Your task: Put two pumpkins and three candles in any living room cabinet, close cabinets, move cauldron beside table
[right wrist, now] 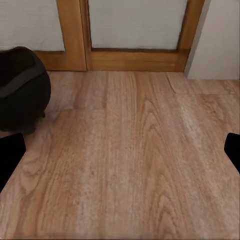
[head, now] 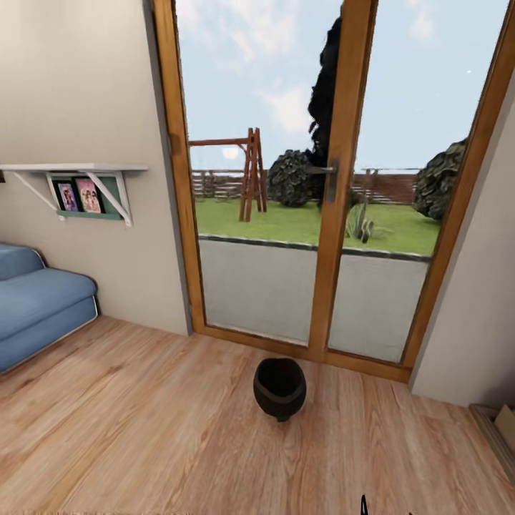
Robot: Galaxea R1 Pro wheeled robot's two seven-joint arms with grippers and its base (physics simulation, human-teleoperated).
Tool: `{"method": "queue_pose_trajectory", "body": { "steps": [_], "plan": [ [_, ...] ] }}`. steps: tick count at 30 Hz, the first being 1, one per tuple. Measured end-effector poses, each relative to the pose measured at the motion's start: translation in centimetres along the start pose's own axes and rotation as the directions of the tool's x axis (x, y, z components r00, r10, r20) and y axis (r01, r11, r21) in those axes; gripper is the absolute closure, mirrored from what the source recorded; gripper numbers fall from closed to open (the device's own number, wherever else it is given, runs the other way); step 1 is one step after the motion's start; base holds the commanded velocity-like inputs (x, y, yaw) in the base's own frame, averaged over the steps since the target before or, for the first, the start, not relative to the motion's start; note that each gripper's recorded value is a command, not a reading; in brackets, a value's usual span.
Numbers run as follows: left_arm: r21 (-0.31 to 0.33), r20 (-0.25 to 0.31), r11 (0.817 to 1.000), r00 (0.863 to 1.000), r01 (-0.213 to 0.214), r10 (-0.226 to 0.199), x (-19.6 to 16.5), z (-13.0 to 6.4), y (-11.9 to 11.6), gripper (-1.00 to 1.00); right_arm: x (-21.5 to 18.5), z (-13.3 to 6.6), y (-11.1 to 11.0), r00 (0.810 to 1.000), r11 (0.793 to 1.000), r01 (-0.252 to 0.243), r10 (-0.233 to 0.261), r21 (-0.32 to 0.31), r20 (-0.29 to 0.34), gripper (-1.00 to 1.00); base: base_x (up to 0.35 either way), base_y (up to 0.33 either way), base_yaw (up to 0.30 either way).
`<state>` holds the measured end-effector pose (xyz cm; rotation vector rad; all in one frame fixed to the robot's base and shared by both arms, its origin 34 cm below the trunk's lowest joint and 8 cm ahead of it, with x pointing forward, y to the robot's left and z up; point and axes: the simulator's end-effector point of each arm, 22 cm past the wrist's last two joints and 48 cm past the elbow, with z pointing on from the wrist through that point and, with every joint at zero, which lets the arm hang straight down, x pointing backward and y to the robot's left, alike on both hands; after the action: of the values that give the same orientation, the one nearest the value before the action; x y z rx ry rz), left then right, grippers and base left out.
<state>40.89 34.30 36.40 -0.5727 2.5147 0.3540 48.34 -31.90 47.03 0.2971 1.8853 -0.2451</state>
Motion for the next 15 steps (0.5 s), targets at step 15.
{"method": "queue_pose_trajectory", "body": {
  "steps": [15],
  "plan": [
    [-0.054, 0.3, 0.998, 0.954, 0.045, -0.027, -0.8, -3.6, 3.5, 1.0, 1.7, -2.9, -1.4, 0.999, 1.0, 0.024, -0.024, 0.005, -0.045, -1.0, 0.0, 0.0, 0.247]
  ]
}}
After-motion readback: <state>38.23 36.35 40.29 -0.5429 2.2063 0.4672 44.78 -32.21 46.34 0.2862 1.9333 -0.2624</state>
